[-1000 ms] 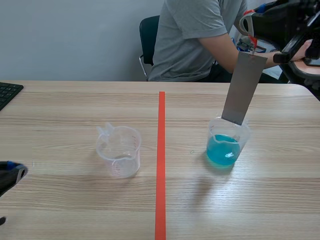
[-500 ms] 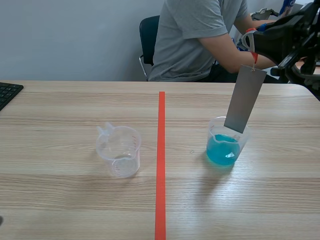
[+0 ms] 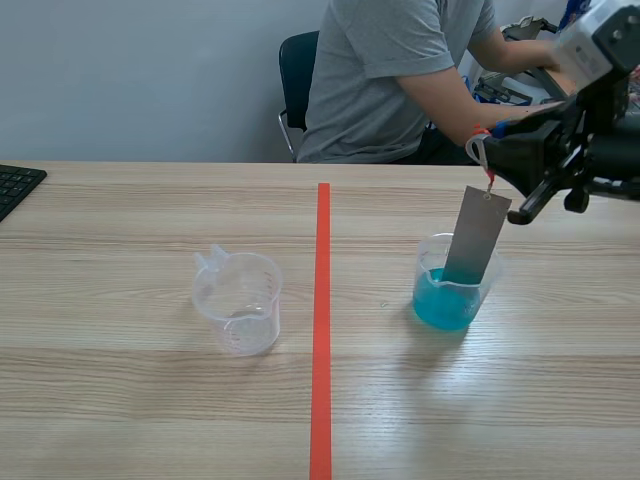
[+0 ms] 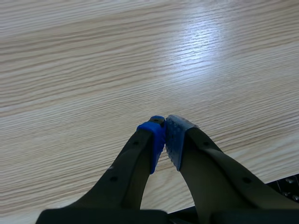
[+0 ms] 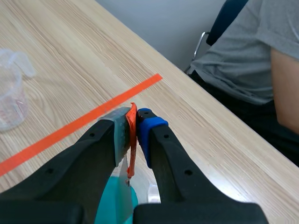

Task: Do the redox reaction experiment.
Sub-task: 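Lower the plate into the blue solution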

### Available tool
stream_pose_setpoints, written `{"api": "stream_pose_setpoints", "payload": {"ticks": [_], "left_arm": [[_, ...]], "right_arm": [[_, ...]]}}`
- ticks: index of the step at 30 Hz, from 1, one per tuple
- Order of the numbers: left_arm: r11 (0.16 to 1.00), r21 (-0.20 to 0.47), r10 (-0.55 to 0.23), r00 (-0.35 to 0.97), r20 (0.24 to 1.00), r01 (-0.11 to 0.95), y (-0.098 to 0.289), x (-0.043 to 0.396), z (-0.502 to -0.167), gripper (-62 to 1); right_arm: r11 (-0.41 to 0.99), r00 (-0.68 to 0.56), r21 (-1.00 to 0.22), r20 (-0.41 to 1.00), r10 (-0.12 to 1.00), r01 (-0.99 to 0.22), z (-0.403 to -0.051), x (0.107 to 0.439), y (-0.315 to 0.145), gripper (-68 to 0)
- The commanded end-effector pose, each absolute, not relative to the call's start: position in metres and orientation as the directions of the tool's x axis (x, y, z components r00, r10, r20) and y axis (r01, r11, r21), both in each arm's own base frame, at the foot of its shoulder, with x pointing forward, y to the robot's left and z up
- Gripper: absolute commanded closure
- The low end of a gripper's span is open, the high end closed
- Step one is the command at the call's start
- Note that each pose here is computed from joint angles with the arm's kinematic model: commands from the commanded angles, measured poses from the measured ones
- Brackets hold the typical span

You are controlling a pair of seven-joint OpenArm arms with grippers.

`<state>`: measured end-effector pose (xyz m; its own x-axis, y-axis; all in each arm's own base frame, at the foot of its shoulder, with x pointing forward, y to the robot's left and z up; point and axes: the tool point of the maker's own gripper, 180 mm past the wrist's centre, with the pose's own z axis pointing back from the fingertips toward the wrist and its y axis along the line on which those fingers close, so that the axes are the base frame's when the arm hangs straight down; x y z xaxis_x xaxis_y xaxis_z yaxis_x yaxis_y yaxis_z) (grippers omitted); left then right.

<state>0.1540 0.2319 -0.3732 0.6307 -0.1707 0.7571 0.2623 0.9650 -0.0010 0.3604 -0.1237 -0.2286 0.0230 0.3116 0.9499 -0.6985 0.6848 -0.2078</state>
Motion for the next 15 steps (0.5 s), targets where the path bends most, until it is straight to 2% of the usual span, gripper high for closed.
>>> {"api": "stream_pose_setpoints", "payload": {"ticks": [1,7,15], "left_arm": [[0.964,-0.009,-0.163,0.611,0.774,0.267,0.228,0.158,-0.368,-3.6],[0.963,-0.01,-0.162,0.611,0.774,0.268,0.228,0.158,-0.368,-3.6],[0.963,-0.01,-0.162,0.611,0.774,0.268,0.228,0.158,-0.368,-3.6]], "right_arm": [[0.677,-0.022,-0.224,0.956,0.294,-0.701,-0.217,0.365,-0.119,-1.5],[0.663,-0.013,-0.236,0.946,0.323,-0.71,-0.237,0.364,-0.118,-1.5],[0.661,-0.017,-0.243,0.944,0.329,-0.71,-0.238,0.364,-0.118,-1.5]]}}
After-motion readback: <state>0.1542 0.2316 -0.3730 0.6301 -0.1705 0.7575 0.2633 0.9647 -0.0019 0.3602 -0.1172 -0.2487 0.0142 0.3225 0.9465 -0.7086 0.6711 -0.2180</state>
